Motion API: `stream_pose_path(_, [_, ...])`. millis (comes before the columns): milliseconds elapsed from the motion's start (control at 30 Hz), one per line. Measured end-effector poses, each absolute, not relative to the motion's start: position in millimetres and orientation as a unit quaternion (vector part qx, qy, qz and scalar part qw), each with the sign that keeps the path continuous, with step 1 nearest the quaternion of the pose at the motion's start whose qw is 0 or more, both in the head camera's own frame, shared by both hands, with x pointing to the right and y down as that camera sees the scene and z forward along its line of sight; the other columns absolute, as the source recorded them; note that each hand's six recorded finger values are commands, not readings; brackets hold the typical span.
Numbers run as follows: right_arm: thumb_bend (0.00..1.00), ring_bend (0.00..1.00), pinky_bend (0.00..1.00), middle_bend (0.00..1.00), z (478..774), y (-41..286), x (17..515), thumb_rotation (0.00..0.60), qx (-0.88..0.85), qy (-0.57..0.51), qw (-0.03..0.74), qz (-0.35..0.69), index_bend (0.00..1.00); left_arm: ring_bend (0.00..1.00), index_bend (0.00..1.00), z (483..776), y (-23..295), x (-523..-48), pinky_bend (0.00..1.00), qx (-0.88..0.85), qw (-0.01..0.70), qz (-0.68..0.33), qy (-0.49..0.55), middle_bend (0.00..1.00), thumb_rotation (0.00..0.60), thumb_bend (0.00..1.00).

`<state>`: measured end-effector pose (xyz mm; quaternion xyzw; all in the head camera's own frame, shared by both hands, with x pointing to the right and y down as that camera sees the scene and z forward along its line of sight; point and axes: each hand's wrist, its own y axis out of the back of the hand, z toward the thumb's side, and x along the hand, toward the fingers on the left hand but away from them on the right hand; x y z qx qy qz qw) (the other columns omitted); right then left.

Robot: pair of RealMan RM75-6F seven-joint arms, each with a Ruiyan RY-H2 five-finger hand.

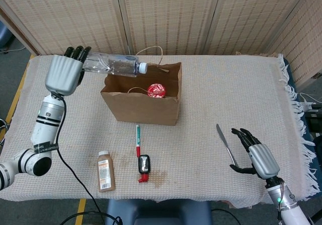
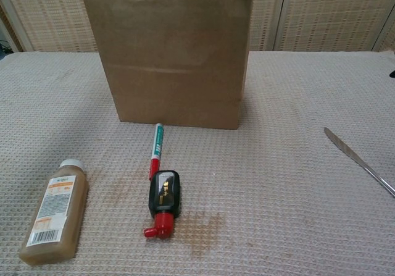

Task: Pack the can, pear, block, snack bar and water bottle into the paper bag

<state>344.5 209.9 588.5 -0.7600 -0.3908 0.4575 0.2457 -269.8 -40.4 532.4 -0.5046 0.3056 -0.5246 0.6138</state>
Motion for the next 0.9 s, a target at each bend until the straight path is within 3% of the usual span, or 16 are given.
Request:
stream_pose_path(333, [0.04,0.03,0.20,0.13,585.6,209.6,346.5,0.600,-0.765,-0.397,0.224,0.454,0.00,0.66,0.66,548.2,-27.0,-220.6,0.79,-0.342,0.759,-0.508,0.221,0.66,0.600,0.78])
stream_pose_path(433, [0.04,0.03,0.20,0.13,584.9,209.4,346.5,0.600,-0.765,-0.399,0.225,0.453,0.00,0.63,0.58,549.4,-22.8,-209.1,0.76,-0.315,0.794,-0.481,0.200,0.61,0.600,0.76])
stream_pose_path(467, [0.04,0.03,0.20,0.12,584.7,209.2,346.6,0.600,-0.765,-0.399,0.225,0.453,0.00,0.57,0.49,550.4,-21.1,-206.6,0.70,-0.308,0.803,-0.473,0.193,0.53,0.600,0.74])
stream_pose_path(567, [0.04,0.03,0.20,0.12,584.9,209.1,347.0,0.600,-0.764,-0.400,0.225,0.453,0.00,0.21,0.10,558.1,-15.7,-205.0,0.38,-0.293,0.823,-0.459,0.164,0.12,0.600,0.58])
stream_pose_path(600, [0.04,0.03,0.20,0.12,585.0,209.2,346.9,0.600,-0.765,-0.399,0.224,0.453,0.00,0.11,0.03,559.8,-14.7,-205.3,0.29,-0.293,0.823,-0.459,0.161,0.03,0.600,0.54])
stream_pose_path(667, [0.04,0.03,0.20,0.12,585.2,209.5,346.2,0.600,-0.766,-0.398,0.224,0.453,0.00,0.01,0.00,561.6,-12.6,-204.6,0.19,-0.302,0.818,-0.461,0.163,0.00,0.600,0.51])
stream_pose_path(900, [0.04,0.03,0.20,0.12,585.2,209.4,346.5,0.600,-0.766,-0.398,0.224,0.453,0.00,0.00,0.00,560.2,-12.7,-199.6,0.14,-0.327,0.802,-0.461,0.192,0.00,0.600,0.47])
